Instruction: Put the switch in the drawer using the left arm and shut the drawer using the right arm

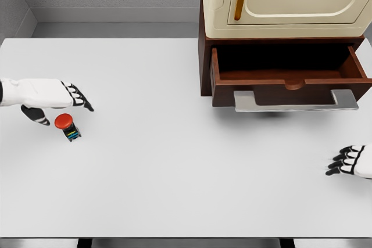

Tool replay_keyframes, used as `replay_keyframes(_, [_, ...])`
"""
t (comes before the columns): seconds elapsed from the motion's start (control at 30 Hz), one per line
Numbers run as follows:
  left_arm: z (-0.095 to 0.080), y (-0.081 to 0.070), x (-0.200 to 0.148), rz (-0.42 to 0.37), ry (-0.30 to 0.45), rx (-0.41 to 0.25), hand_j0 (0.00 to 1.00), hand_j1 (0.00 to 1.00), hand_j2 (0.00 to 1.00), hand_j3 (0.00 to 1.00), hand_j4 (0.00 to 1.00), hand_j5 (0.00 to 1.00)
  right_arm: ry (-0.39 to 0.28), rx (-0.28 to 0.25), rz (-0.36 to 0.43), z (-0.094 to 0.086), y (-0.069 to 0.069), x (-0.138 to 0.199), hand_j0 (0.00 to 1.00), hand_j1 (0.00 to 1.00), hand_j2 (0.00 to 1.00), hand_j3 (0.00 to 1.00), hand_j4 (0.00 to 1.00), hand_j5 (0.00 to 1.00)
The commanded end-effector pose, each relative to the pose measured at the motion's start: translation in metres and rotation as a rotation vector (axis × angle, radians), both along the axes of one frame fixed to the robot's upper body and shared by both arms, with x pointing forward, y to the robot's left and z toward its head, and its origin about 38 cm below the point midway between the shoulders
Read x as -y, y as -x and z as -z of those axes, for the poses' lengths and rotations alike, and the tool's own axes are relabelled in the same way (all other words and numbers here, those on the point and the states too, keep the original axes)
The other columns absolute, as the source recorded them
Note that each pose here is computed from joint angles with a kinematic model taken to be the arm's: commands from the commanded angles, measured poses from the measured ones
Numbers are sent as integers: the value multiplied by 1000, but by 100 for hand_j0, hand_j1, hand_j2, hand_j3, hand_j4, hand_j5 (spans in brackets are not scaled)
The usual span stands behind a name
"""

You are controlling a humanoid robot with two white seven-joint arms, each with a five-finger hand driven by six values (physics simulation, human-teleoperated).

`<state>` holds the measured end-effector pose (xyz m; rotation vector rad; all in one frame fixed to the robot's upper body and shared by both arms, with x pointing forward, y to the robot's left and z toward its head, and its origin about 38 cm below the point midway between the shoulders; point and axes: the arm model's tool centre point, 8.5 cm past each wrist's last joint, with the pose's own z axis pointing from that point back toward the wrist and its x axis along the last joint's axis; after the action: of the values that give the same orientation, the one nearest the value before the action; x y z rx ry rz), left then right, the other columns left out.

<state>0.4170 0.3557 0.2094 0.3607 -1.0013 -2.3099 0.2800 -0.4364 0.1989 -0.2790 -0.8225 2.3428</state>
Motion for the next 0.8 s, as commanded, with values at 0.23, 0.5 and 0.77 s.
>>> replay_keyframes(0.23, [12, 10, -18, -31, -40, -36, 86, 86, 86, 86, 86, 86, 121, 64, 296, -25, -6, 108, 100, 100, 100, 100, 100, 100])
replay_keyframes(0.5, [13, 10, -17, -29, -38, -38, 83, 83, 83, 83, 83, 83, 310, 160, 670, -59, 25, 244, 100, 100, 100, 100, 100, 100])
replay_keyframes(0.77, [10, 9, -9, -12, -20, -33, 83, 83, 83, 83, 83, 83, 293, 289, 883, -101, 39, 291, 100, 100, 100, 100, 100, 100])
